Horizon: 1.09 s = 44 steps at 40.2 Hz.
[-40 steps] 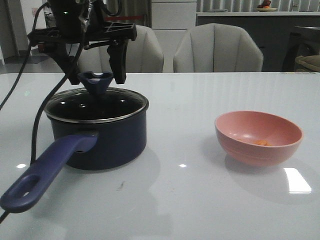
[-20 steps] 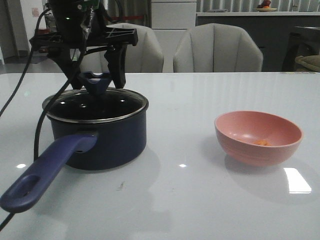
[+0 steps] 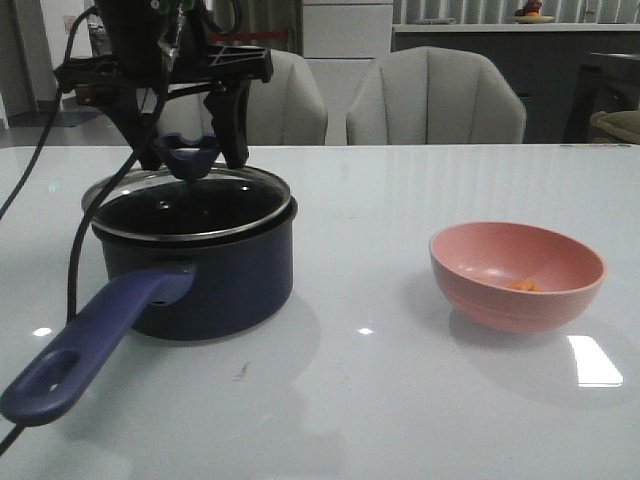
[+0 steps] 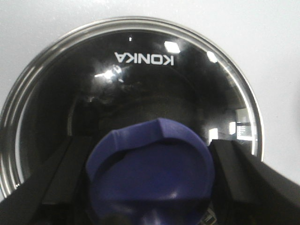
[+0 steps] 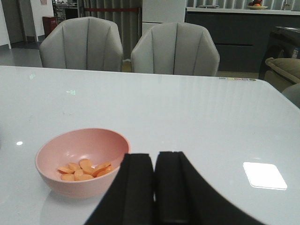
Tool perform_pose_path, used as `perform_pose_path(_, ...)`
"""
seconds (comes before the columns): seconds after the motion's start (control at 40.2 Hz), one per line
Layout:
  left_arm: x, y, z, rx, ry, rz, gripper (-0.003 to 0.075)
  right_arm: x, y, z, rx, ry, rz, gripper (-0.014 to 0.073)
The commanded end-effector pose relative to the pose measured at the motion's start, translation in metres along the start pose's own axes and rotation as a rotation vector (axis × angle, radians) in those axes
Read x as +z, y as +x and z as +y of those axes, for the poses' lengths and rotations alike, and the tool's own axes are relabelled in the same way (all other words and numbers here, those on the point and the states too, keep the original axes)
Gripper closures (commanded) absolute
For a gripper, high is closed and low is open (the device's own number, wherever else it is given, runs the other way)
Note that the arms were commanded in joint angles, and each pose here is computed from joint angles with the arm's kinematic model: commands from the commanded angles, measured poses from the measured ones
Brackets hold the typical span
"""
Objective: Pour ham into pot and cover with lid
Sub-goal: 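Lift the glass lid off the saucepan with the left gripper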
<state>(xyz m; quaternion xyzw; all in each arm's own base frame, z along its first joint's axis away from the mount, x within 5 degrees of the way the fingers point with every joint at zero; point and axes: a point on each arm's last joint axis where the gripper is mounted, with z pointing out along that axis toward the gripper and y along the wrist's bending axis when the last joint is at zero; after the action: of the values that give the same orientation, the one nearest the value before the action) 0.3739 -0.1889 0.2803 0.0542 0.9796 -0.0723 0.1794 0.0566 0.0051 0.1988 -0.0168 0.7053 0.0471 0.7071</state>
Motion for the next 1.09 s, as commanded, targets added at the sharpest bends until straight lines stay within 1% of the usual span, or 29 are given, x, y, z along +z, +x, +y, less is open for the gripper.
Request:
perform_pose_path(0.0, -0.055, -0.009, -0.004, 0.003, 0.045, -0.172, 0.0378, -0.002, -0.01, 0.0, -0.015, 0.0, -0.102, 0.045)
perform_pose_path(0.174, -0.075, -0.009, 0.01, 0.038, -0.05, -0.213, 0.0378, -0.002, -0.01, 0.0, -0.015, 0.0, -0.102, 0.045)
perform_pose_path(0.249, -0.085, -0.008, 0.02, 0.037, -0.097, -0.22, 0.0378, -0.002, -0.01, 0.0, -0.015, 0.0, -0.102, 0.045)
perform_pose_path(0.398, -0.102, -0.009, 0.041, 0.011, -0.145, -0.24, 0.0379, -0.002, -0.01, 0.0, -0.015, 0.0, -0.102, 0.045)
perform_pose_path(0.473, -0.106, -0.008, 0.051, 0.038, -0.166, -0.226, 0.0379, -0.002, -0.01, 0.0, -0.015, 0.0, -0.102, 0.045)
perform_pose_path(0.597, -0.107, -0.007, 0.077, 0.01, -0.213, -0.177, 0.0379, -0.002, -0.01, 0.0, -0.015, 0.0, -0.102, 0.045)
perform_pose_path(0.697, -0.105, -0.003, 0.107, -0.06, -0.248, -0.142, 0.0379, -0.002, -0.01, 0.0, -0.015, 0.0, -0.102, 0.045)
perform_pose_path(0.771, -0.097, 0.003, 0.128, -0.098, -0.247, -0.121, 0.0379, -0.002, -0.01, 0.0, -0.015, 0.0, -0.102, 0.045)
perform_pose_path(0.821, -0.089, 0.008, 0.142, -0.122, -0.226, -0.109, 0.0379, -0.002, -0.01, 0.0, -0.015, 0.0, -0.102, 0.045)
perform_pose_path(0.945, -0.062, 0.024, 0.179, -0.233, -0.179, -0.073, 0.0379, -0.002, -0.01, 0.0, -0.015, 0.0, -0.102, 0.045)
perform_pose_path(1.07, -0.038, 0.04, 0.199, -0.276, -0.116, -0.076, 0.0379, -0.002, -0.01, 0.0, -0.015, 0.0, -0.102, 0.045)
